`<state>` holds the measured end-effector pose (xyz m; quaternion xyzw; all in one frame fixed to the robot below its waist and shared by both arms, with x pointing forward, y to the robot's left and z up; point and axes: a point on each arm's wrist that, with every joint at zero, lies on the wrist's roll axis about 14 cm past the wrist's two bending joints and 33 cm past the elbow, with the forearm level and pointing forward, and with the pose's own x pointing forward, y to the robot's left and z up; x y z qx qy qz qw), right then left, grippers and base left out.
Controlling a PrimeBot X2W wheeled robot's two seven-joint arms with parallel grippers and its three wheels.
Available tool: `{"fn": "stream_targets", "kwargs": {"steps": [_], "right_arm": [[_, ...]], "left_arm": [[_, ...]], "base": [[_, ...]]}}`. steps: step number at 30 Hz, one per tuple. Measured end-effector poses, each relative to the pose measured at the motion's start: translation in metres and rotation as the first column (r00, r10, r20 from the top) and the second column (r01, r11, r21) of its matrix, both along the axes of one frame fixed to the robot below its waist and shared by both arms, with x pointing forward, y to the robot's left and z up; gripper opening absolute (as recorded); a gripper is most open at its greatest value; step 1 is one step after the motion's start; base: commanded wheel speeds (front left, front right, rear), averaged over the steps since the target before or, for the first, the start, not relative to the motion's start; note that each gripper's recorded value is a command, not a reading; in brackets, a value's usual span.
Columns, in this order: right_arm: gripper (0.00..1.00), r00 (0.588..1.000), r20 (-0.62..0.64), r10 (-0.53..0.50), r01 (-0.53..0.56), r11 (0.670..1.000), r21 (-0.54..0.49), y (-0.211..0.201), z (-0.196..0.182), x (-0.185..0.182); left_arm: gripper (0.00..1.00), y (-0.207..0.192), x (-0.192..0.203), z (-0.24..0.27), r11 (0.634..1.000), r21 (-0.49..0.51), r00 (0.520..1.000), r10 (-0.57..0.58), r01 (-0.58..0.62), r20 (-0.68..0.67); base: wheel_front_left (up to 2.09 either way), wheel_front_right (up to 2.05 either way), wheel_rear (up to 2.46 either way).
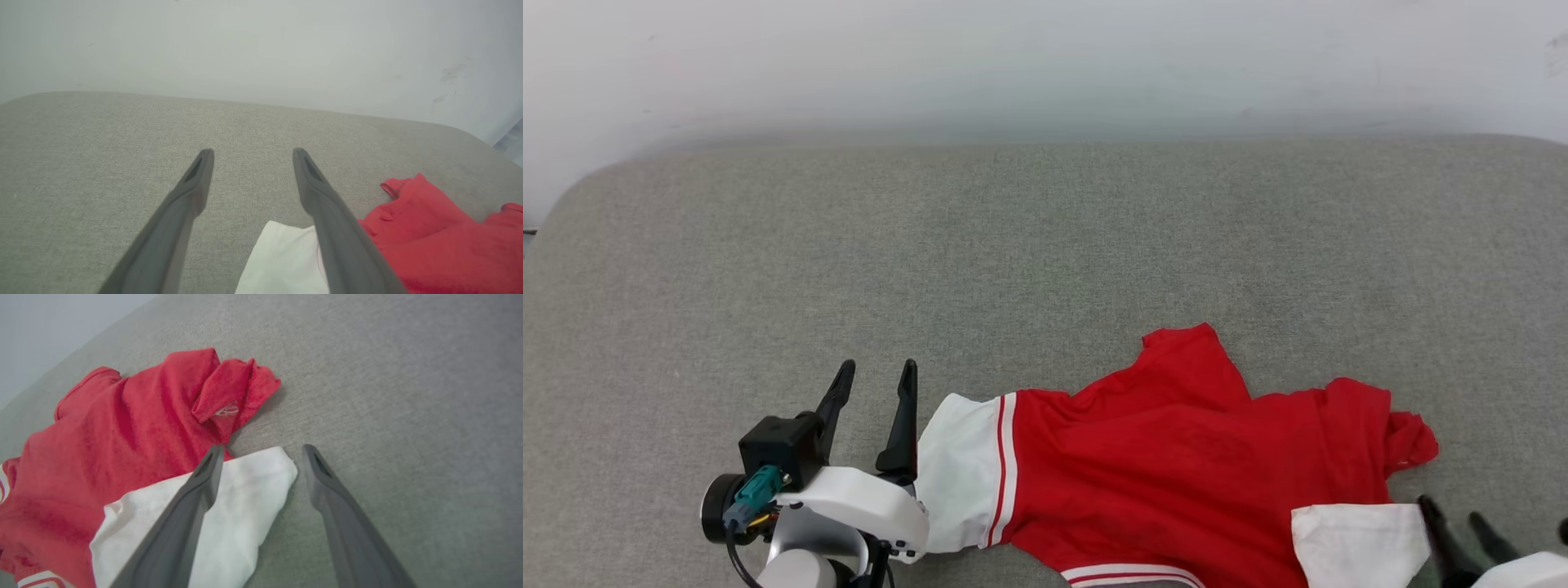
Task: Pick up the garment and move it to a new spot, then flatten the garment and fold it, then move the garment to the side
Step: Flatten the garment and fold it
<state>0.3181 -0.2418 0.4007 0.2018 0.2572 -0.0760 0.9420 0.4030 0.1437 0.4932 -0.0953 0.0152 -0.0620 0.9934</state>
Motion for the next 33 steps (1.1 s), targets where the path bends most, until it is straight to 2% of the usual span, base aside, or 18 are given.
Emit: {"fn": "stream_targets", "kwargs": {"steps": [5,7,10,11,13,19,22,23,24,25,26,30,33], "right_arm": [[1.0,0.989,0.136,-0.051,0.06,0.996,-0.062,-0.021,0.029,0.014],[1.0,0.994,0.104,0.038,-0.027,0.994,-0.103,-0.013,0.033,0.032],[1.0,0.987,0.021,0.159,-0.155,0.981,-0.114,0.008,0.028,0.045],[1.0,0.961,-0.063,0.27,-0.275,0.954,-0.119,0.026,0.022,0.056],[1.0,0.936,-0.13,0.328,-0.344,0.931,-0.123,0.034,0.017,0.061],[1.0,0.86,-0.315,0.402,-0.457,0.881,-0.124,0.037,-0.009,0.067],[1.0,0.805,-0.43,0.409,-0.484,0.872,-0.076,0.036,-0.032,0.061],[0.87,0.787,-0.46,0.412,-0.491,0.869,-0.061,0.036,-0.038,0.06],[0.46,0.769,-0.485,0.416,-0.493,0.869,-0.038,0.037,-0.043,0.058],[0.13,0.758,-0.502,0.418,-0.495,0.868,-0.025,0.037,-0.046,0.058],[0.0,0.748,-0.514,0.42,-0.498,0.867,-0.018,0.038,-0.049,0.059],[0.0,0.734,-0.516,0.441,-0.505,0.863,0.019,0.046,-0.05,0.066],[0.0,0.745,-0.469,0.475,-0.55,0.835,-0.029,0.055,-0.034,0.087]], "left_arm": [[1.0,0.001,-0.003,0.003,1.0,-0.002,1.0,0.006,-0.006,0.007],[1.0,0.002,-0.002,0.004,1.0,-0.002,1.0,0.011,-0.011,0.01],[1.0,0.003,-0.002,0.003,1.0,-0.006,1.0,0.013,-0.013,0.007],[1.0,0.006,-0.002,0.001,1.0,-0.006,1.0,0.022,-0.022,0.003],[1.0,0.008,-0.002,0.001,0.999,-0.009,1.0,0.031,-0.03,0.004],[1.0,0.015,0.0,-0.003,0.998,-0.016,0.999,0.054,-0.054,-0.004],[1.0,0.019,0.002,-0.008,0.997,-0.017,0.998,0.069,-0.07,-0.011],[1.0,0.02,0.002,-0.01,0.997,-0.019,0.997,0.074,-0.074,-0.018],[1.0,0.021,0.002,-0.012,0.997,-0.02,0.997,0.079,-0.079,-0.023],[1.0,0.022,0.001,-0.015,0.996,-0.019,0.996,0.084,-0.085,-0.029],[1.0,0.024,0.002,-0.016,0.996,-0.02,0.996,0.089,-0.09,-0.03],[1.0,0.027,0.003,-0.017,0.995,-0.024,0.995,0.099,-0.1,-0.031],[1.0,0.028,0.003,-0.019,0.994,-0.025,0.994,0.106,-0.107,-0.033]], "base": [[0.0,0.0,0.0],[0.0,0.0,0.0],[0.0,0.0,0.0],[0.0,0.0,0.0],[0.0,0.0,0.0],[0.0,0.0,0.0],[0.0,0.0,0.0],[0.0,0.0,0.0],[0.0,0.0,0.0],[0.0,0.0,0.0],[0.0,0.0,0.0],[0.0,0.0,0.0],[0.0,0.0,0.0]]}}
